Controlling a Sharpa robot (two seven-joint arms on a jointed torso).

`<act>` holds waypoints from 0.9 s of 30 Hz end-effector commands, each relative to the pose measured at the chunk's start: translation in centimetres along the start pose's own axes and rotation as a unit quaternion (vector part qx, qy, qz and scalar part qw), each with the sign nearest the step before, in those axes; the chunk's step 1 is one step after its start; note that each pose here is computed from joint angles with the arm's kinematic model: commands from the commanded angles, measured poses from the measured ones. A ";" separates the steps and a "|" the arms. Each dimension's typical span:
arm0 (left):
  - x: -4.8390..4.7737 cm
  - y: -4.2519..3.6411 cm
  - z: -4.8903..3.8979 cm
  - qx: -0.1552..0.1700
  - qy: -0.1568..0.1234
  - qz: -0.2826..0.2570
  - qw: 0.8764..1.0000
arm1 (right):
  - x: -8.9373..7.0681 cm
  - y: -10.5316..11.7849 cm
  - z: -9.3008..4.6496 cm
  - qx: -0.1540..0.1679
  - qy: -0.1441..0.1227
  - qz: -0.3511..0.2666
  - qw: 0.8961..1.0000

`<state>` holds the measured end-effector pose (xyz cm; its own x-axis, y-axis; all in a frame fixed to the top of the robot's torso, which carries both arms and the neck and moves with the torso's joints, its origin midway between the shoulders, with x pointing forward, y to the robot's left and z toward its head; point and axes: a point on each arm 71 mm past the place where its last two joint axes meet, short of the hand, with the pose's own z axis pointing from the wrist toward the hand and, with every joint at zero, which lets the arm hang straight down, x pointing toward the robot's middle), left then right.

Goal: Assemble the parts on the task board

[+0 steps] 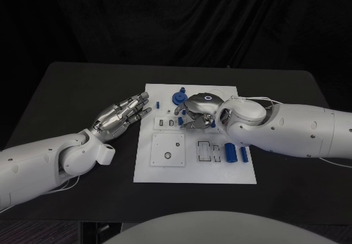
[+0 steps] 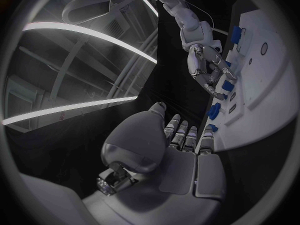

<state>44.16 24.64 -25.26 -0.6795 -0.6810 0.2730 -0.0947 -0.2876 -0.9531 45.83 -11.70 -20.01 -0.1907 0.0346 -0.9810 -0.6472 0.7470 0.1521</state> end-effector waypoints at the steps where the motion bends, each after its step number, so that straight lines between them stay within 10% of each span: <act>1: 0.10 -0.45 0.00 0.032 0.002 -0.003 0.999 | 0.0 0.0 0.0 -0.002 -0.010 -0.001 1.000; 10: 0.63 -1.23 -0.57 0.050 -0.022 0.017 0.998 | -2.3 0.1 -1.6 -0.043 -0.118 0.010 0.992; 16: 0.51 -4.10 0.16 0.068 -0.034 0.061 0.995 | -5.7 -0.7 -3.3 -0.055 -0.167 0.001 0.984; 27: -0.04 -7.27 3.44 -0.013 -0.035 0.147 0.988 | -7.4 -4.5 -5.0 -0.004 -0.167 0.030 0.985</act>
<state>47.01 24.66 -17.47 -0.6355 -0.7700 0.0571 0.1144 -0.1670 -0.9793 46.26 -18.26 -12.95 0.0424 0.2469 -0.9681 -0.6571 0.7368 0.1591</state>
